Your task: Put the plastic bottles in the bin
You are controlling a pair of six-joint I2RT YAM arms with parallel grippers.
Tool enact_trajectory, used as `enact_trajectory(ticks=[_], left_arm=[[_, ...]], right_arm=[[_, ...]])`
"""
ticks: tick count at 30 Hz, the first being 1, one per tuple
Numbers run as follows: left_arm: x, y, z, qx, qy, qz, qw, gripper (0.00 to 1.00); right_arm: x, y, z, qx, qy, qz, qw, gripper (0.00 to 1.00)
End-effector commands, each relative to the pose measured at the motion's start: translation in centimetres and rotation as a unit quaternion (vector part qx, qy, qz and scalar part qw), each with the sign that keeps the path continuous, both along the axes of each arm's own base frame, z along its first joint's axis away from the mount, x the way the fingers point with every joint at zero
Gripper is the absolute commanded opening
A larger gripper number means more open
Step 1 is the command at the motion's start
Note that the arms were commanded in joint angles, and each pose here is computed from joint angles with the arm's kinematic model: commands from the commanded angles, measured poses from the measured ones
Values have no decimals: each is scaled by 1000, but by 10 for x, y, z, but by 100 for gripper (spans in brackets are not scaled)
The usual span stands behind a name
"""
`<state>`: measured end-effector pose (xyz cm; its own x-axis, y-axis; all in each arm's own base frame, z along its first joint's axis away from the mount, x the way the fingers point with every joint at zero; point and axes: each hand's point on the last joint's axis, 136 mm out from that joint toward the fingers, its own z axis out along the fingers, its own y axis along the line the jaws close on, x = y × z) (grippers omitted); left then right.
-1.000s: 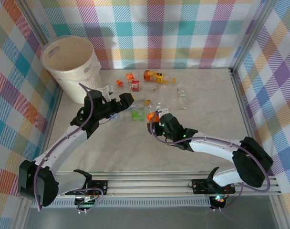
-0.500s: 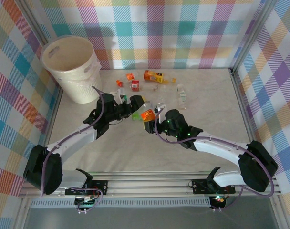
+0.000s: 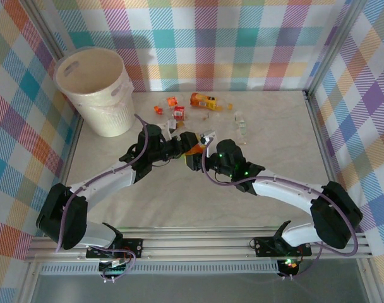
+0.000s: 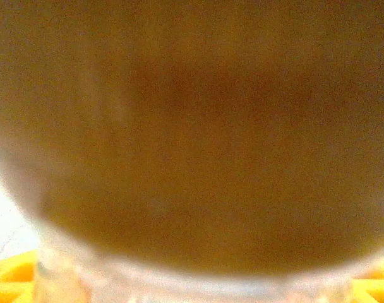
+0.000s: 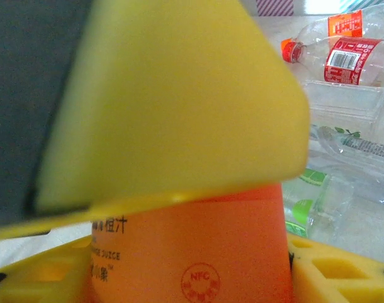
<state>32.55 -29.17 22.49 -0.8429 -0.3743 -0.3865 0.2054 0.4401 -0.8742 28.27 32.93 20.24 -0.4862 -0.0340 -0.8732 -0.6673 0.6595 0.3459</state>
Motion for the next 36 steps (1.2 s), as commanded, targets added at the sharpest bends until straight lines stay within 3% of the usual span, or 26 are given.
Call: enact_trajectory(ticks=[1, 6, 10, 15, 16, 24, 36], left_arm=[[3, -7, 14, -11, -21, -4, 1000, 63], [5, -11, 18, -19, -23, -9, 1000, 55], [8, -5, 16, -4, -26, 7, 1000, 55], [12, 1, 11, 11, -23, 27, 999, 54], [12, 2, 10, 12, -23, 30, 999, 54], [16, 12, 11, 30, -28, 51, 998, 54], [23, 56, 43, 79, -73, 115, 988, 54]], right_arm=[[-4, 14, 28, 31, -38, 35, 998, 48], [-9, 11, 22, 15, -28, 44, 999, 65], [-15, 8, 18, 3, -18, 53, 998, 84], [-21, 0, 14, -12, -24, 55, 998, 94], [-22, -1, 15, -14, -27, 55, 998, 100], [-26, -9, 20, -24, -43, 53, 997, 100], [-9, -24, 26, -15, -57, -16, 998, 100]])
